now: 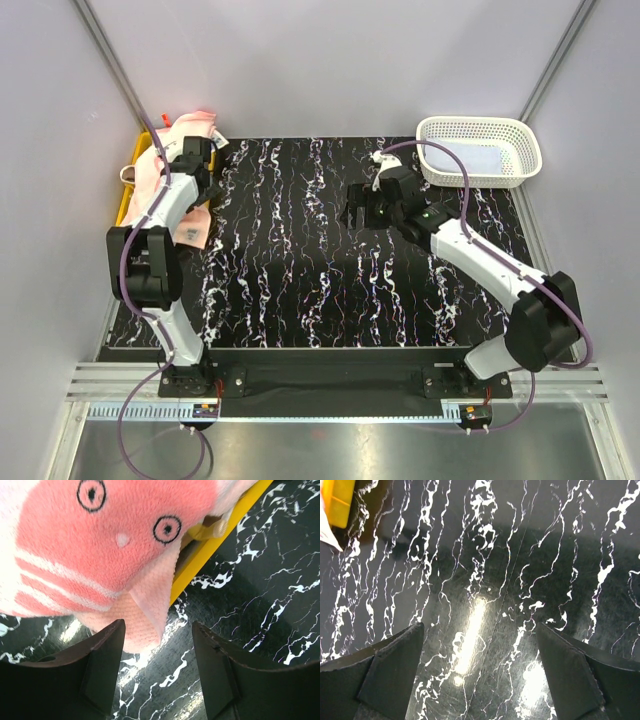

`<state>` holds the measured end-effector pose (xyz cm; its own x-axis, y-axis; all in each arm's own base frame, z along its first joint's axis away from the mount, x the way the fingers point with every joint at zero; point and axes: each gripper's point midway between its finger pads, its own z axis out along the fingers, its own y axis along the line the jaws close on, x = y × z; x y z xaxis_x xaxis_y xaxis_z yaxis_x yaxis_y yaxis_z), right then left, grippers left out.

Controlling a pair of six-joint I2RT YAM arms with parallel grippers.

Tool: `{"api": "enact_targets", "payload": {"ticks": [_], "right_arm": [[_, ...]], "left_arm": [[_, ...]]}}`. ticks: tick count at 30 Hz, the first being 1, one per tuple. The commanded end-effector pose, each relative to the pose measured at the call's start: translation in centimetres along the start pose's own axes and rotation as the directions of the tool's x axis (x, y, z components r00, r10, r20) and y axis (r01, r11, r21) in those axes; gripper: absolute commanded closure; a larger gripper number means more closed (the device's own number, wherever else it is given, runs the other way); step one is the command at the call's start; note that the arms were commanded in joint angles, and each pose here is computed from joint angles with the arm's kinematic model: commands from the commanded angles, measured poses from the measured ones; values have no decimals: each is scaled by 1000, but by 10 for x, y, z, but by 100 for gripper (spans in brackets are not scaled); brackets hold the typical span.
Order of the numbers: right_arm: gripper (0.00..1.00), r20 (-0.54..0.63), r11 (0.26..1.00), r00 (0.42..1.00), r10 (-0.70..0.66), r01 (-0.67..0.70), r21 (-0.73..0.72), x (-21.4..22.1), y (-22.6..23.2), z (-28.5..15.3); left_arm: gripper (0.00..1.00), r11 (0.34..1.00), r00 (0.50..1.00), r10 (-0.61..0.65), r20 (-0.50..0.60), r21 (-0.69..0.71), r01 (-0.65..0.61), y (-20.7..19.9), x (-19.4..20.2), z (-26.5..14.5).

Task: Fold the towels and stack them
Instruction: Grab crumpled towel

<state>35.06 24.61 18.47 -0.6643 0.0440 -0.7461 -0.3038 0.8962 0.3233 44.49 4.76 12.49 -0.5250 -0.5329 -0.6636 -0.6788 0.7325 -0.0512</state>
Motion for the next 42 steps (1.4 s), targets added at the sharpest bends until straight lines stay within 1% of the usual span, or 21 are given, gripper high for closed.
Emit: {"api": "enact_targets", "payload": {"ticks": [1,3,9,19,20,25,26,29,30,32,33,35,36,37,39,42], "right_arm": [[0,69,1000,998,-1,0,9,-12,-2,-6],[0,70,1000,998,1,-1,4,-10,-2,-7],[0,64,1000,998,1,-1,1,-6,-3,-9],[0,46,1000,999,-5,4,18,2,-8,-6],[0,47,1000,999,-7,6,17,2,-8,-7],[0,44,1000,999,-6,5,22,3,-10,-6],[0,43,1000,999,-7,6,20,3,-9,-5],[0,43,999,999,-9,8,31,3,-11,-3],[0,41,999,999,-9,8,31,4,-11,-2],[0,41,999,999,-9,8,31,3,-11,-3],[0,43,1000,999,-9,8,30,3,-11,-3],[0,45,1000,999,-9,8,29,2,-10,-5],[0,50,1000,999,-9,7,29,1,-10,-5],[0,49,1000,999,-9,7,29,1,-10,-6],[0,53,999,999,-10,8,32,-1,-11,-7],[0,56,999,998,-12,10,31,-1,-10,-7]], "left_arm": [[38,996,996,-86,9,10,86,-3,-8,-3],[35,995,995,-102,15,13,101,-3,-7,-2],[35,993,993,-114,-22,17,114,-10,3,12],[41,988,988,-154,-25,9,154,-16,2,18],[41,986,985,-167,-29,-15,167,-6,-1,24],[48,985,984,-174,-39,-26,173,-1,3,31],[52,984,983,-179,-43,-24,178,0,3,33],[58,984,982,-179,-54,-10,179,1,9,36],[62,984,983,-177,-56,-12,176,4,11,36],[66,983,982,-181,-49,-2,181,3,10,36],[72,985,984,-174,-47,0,175,5,8,35],[77,984,983,-179,-40,2,179,6,4,35],[85,985,984,-174,-35,16,174,4,0,33],[89,985,985,-171,-31,25,172,3,-3,32],[100,986,987,-162,-11,46,163,0,-13,27],[100,986,989,-149,13,81,147,-6,-26,18]]}}
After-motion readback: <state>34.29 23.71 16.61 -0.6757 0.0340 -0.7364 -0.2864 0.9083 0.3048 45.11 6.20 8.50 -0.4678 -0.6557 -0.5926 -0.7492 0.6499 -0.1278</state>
